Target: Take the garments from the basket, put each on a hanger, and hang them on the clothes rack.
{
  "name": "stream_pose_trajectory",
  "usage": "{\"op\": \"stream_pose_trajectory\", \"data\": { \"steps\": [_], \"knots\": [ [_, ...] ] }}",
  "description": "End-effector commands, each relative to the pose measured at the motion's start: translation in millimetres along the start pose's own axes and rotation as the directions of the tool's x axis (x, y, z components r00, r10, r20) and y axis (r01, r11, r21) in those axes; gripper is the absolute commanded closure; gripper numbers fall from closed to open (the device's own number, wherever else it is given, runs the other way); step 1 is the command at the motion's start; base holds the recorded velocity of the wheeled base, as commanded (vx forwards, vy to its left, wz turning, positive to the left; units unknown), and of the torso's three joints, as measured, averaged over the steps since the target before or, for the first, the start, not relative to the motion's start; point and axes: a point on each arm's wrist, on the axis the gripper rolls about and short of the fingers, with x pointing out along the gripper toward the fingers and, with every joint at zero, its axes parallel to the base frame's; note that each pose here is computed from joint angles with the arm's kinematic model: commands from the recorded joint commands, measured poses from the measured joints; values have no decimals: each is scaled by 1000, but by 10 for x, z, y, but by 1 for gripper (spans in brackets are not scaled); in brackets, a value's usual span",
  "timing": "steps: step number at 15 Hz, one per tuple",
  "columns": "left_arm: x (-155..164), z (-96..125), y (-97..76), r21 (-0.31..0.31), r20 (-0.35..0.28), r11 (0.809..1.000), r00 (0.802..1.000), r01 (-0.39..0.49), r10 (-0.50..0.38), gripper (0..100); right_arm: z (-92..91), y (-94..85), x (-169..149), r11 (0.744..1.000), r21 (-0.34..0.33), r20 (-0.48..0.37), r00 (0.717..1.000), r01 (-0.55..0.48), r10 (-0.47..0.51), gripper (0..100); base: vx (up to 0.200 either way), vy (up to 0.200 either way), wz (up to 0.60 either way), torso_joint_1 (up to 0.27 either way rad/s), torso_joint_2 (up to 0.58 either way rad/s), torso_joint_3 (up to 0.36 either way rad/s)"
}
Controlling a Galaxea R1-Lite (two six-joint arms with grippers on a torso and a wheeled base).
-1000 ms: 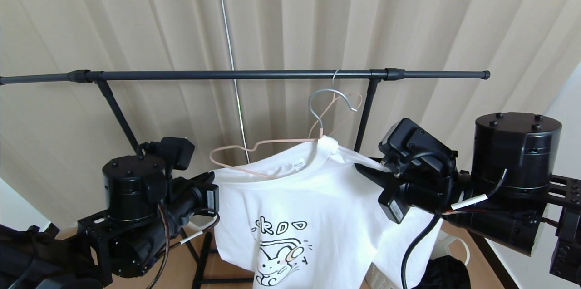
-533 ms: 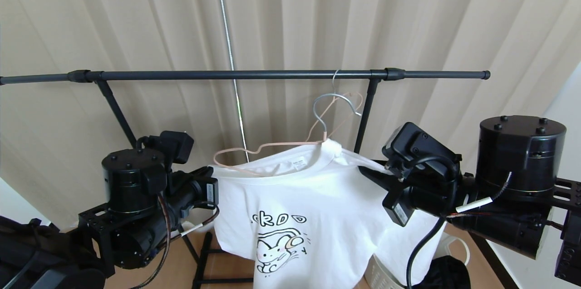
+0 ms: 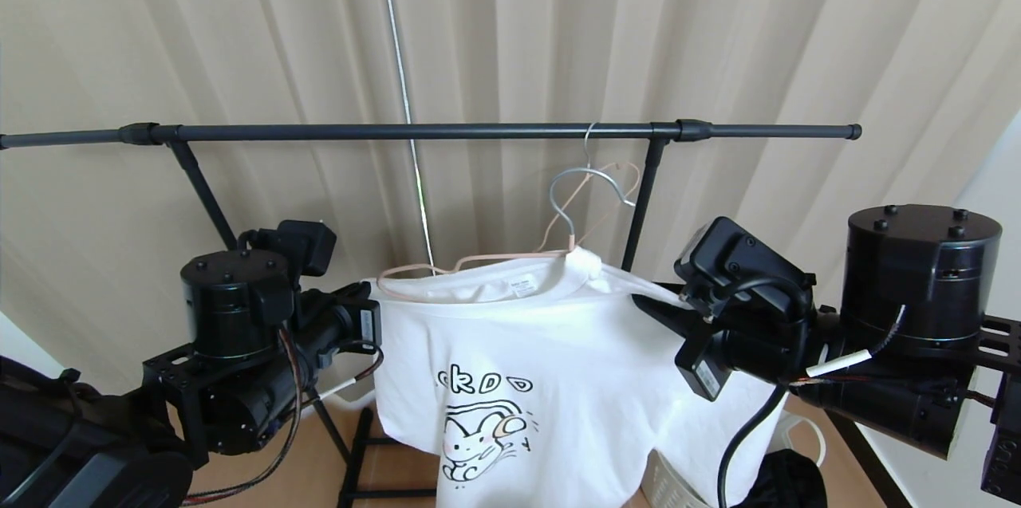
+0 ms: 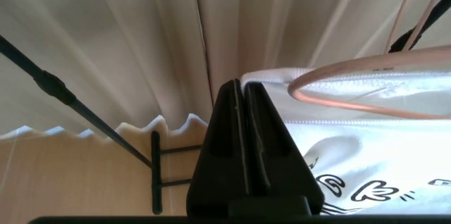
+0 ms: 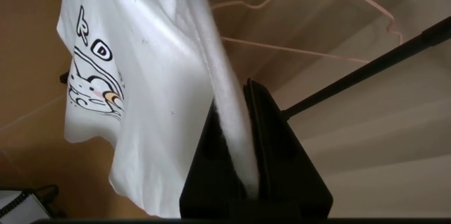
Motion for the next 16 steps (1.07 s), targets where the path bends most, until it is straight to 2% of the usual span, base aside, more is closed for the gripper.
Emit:
{"op": "stream_pose_trajectory", "data": {
  "steps": [1,5,10,12,16],
  "knots": [
    [34,22,-10,-3,8,1000,1000,-1,1,100,-6,4,1,1000,-1,-3,1000,-2,2,100,0,0,0,0,0,0],
    [-24,129,-29,22,51,1000,999,5,-6,100,-22,12,7,1000,-3,-9,1000,-4,4,100,0,0,0,0,0,0],
    [-77,182,-49,25,73,1000,997,16,-18,100,-35,20,25,1000,-3,-16,1000,-8,8,100,0,0,0,0,0,0],
    [-183,240,-129,60,100,997,993,50,-56,100,-46,26,40,1000,-4,-21,1000,-10,10,100,0,0,0,0,0,0],
    [-326,291,-255,93,128,990,985,105,-117,100,-55,36,97,1000,-1,-28,1000,-13,13,100,0,0,0,0,0,0]
  ]
}}
